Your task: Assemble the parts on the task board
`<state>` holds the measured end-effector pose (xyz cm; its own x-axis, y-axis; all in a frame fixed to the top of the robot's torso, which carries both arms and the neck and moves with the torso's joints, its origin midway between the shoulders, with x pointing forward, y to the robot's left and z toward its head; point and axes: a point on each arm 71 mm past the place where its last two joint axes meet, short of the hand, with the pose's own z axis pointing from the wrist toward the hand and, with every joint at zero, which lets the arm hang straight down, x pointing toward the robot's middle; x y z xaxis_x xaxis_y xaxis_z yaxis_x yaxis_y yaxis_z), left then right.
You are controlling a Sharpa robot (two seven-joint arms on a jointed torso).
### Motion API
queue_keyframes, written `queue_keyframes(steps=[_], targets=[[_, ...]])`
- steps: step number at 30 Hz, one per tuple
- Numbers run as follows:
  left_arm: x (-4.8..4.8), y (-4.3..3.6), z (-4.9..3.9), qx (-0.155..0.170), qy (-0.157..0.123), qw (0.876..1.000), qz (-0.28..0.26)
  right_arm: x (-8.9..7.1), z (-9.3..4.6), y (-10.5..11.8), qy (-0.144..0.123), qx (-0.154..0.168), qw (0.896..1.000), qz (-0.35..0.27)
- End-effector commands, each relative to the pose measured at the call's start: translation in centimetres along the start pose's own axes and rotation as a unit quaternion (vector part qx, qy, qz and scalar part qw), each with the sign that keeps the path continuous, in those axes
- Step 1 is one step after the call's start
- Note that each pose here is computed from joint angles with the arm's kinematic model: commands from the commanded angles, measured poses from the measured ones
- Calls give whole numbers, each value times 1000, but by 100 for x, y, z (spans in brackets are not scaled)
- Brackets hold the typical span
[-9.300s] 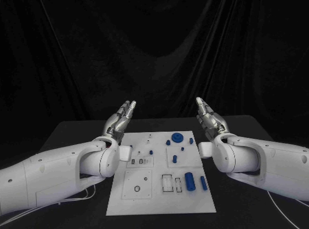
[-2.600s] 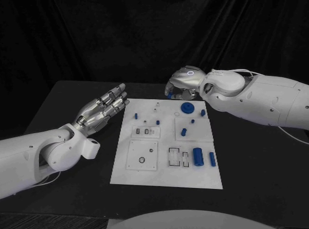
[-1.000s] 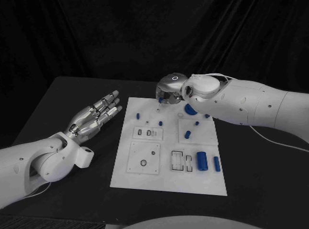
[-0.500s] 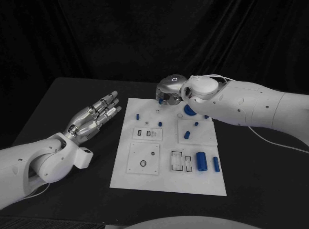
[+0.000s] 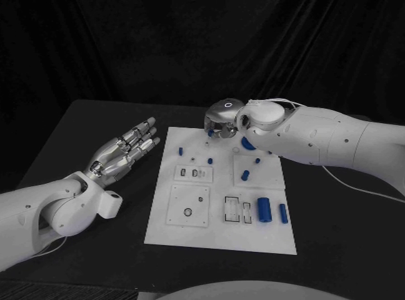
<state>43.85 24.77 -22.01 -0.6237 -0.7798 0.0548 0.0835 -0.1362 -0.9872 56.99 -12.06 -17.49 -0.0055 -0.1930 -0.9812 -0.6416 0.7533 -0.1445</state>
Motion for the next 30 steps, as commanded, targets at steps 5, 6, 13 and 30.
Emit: queue_keyframes(steps=[5, 6, 13, 30], targets=[[17, -66, 18, 40, 12, 999, -7, 62, 2, -13, 11, 9, 1000, 1], [18, -64, 19, 40, 12, 999, -7, 68, 1, -16, 12, 10, 1000, 1], [17, -57, 27, 38, 14, 999, -8, 93, -4, -30, 17, 14, 1000, 2], [1, -56, 16, 36, 13, 999, -8, -64, -199, -227, -80, 18, 997, 6]])
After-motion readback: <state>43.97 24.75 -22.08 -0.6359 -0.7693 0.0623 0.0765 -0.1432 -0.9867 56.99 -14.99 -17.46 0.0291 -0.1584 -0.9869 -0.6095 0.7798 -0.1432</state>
